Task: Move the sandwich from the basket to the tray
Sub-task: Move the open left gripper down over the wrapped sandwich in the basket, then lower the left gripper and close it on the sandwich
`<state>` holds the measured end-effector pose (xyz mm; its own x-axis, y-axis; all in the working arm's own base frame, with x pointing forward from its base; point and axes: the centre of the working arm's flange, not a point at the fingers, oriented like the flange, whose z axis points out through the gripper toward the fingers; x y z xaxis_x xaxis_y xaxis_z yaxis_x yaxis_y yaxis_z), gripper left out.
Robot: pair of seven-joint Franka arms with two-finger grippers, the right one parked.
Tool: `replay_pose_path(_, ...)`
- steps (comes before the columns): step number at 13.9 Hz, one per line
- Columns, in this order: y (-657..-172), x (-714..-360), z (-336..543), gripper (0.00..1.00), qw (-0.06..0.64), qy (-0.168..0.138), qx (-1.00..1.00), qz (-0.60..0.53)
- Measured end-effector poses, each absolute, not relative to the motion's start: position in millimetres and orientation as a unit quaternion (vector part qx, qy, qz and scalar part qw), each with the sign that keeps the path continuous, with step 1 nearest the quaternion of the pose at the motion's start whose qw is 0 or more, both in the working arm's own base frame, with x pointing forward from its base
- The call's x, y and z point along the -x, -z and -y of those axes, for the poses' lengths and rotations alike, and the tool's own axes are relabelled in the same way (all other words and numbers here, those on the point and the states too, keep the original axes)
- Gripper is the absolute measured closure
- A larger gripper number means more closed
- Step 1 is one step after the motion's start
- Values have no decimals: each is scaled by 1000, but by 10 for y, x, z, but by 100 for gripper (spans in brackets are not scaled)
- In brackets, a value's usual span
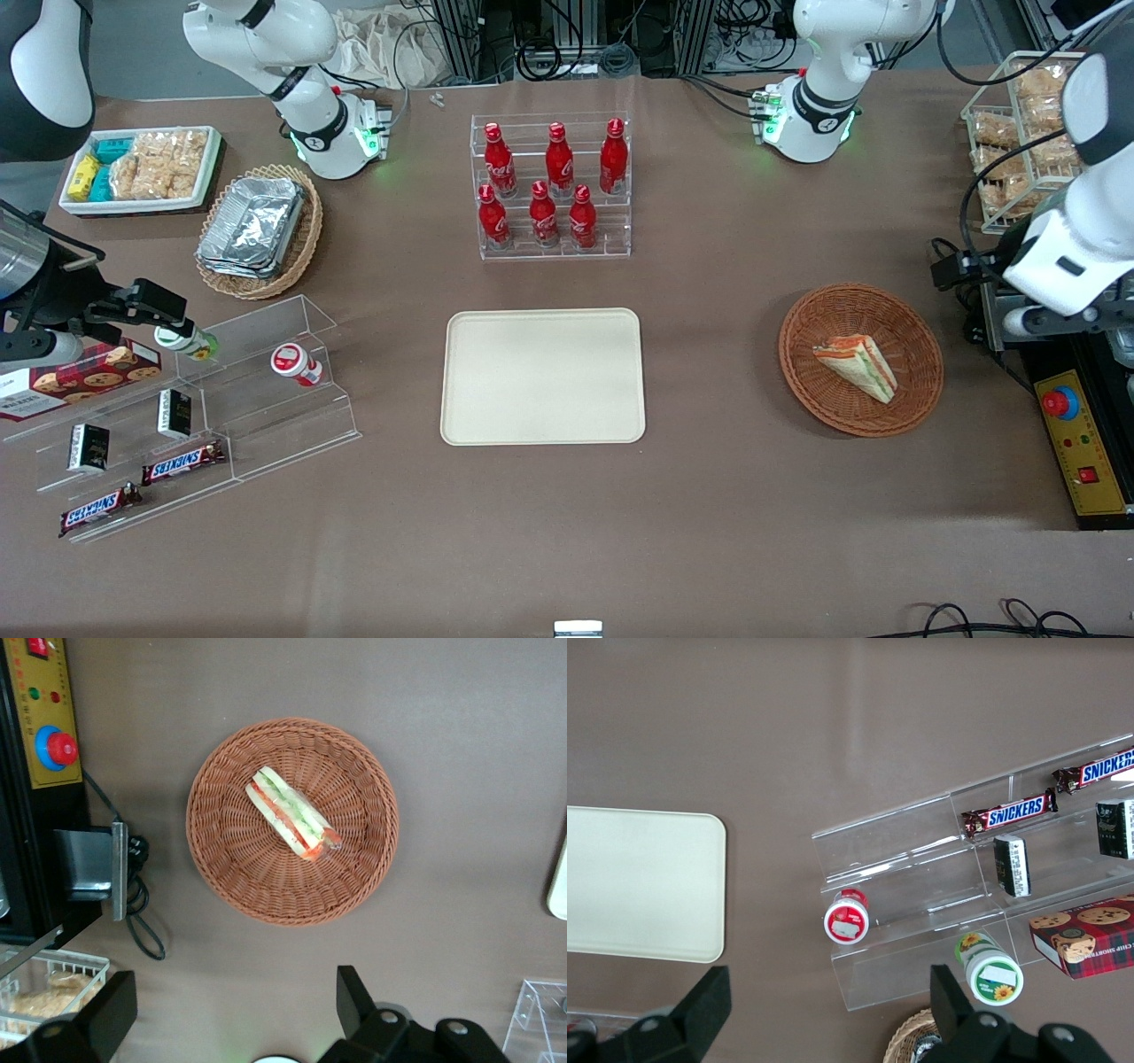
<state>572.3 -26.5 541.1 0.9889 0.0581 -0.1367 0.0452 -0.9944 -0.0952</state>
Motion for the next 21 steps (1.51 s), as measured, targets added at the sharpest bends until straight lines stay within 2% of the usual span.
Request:
replay_pose_path(7,-4630,-5625,243,0,47,-59,995,69)
replay_pose_path(15,-3807,-5478,198,0,38,-35,970,237)
replay_pose_path(21,-3241,-5603,215,0,28,-22,943,330)
